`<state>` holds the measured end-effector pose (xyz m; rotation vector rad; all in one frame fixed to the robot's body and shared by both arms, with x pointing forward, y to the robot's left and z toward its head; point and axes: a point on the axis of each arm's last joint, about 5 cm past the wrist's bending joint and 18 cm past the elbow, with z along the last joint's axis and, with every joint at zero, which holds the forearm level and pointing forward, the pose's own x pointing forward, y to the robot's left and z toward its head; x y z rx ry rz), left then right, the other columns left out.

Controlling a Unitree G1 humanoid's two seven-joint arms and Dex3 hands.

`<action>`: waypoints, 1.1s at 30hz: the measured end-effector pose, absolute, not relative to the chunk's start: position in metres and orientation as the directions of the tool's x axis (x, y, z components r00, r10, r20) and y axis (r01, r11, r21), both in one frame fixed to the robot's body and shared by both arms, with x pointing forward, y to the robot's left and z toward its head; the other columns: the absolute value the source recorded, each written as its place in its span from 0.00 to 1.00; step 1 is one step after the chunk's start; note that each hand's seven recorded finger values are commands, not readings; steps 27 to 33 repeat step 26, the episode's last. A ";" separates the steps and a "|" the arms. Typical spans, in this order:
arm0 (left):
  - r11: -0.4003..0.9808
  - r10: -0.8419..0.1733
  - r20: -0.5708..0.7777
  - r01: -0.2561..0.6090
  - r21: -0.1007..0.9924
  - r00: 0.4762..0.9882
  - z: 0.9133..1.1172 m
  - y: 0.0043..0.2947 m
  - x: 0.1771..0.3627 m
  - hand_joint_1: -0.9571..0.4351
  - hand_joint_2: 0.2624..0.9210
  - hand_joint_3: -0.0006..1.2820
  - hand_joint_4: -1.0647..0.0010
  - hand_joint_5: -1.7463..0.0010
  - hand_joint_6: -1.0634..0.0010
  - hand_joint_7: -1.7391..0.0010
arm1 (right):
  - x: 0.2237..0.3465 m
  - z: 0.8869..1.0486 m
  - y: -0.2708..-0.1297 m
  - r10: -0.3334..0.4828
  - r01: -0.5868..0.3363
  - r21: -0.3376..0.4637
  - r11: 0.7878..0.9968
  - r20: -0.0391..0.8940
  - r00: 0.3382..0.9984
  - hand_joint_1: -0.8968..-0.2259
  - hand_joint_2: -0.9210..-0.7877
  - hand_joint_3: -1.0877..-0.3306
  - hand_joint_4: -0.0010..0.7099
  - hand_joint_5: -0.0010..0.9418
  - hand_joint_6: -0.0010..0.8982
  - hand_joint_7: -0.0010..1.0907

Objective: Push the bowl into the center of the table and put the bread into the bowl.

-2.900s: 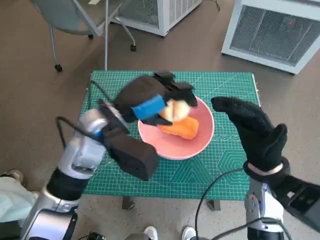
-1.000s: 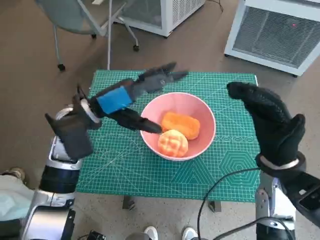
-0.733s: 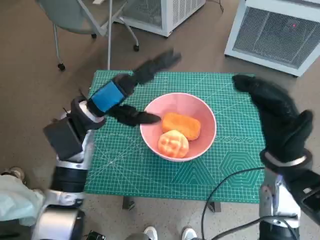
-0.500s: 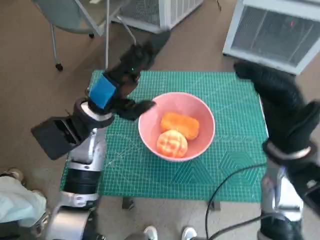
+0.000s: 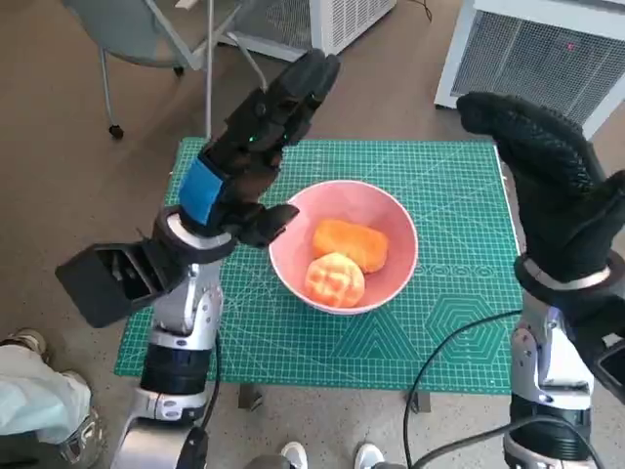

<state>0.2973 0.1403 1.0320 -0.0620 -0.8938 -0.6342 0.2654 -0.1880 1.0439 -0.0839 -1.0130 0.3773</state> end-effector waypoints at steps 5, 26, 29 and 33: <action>0.816 -0.487 0.745 0.541 0.203 0.456 1.032 0.139 0.297 0.15 1.00 0.30 0.90 0.99 0.77 0.95 | 0.266 1.045 -0.188 0.347 -0.271 -0.241 0.932 0.807 0.477 0.35 0.00 0.54 0.06 0.01 0.00 0.38; 0.838 -0.444 0.747 0.524 0.152 0.494 1.028 0.134 0.298 0.15 1.00 0.31 0.90 0.99 0.81 0.94 | 0.267 1.047 -0.188 0.344 -0.249 -0.248 0.936 0.788 0.510 0.35 0.00 0.53 0.06 0.00 0.00 0.38; 0.838 -0.444 0.747 0.524 0.152 0.494 1.028 0.134 0.298 0.15 1.00 0.31 0.90 0.99 0.81 0.94 | 0.267 1.047 -0.188 0.344 -0.249 -0.248 0.936 0.788 0.510 0.35 0.00 0.53 0.06 0.00 0.00 0.38; 0.838 -0.444 0.747 0.524 0.152 0.494 1.028 0.134 0.298 0.15 1.00 0.31 0.90 0.99 0.81 0.94 | 0.267 1.047 -0.188 0.344 -0.249 -0.248 0.936 0.788 0.510 0.35 0.00 0.53 0.06 0.00 0.00 0.38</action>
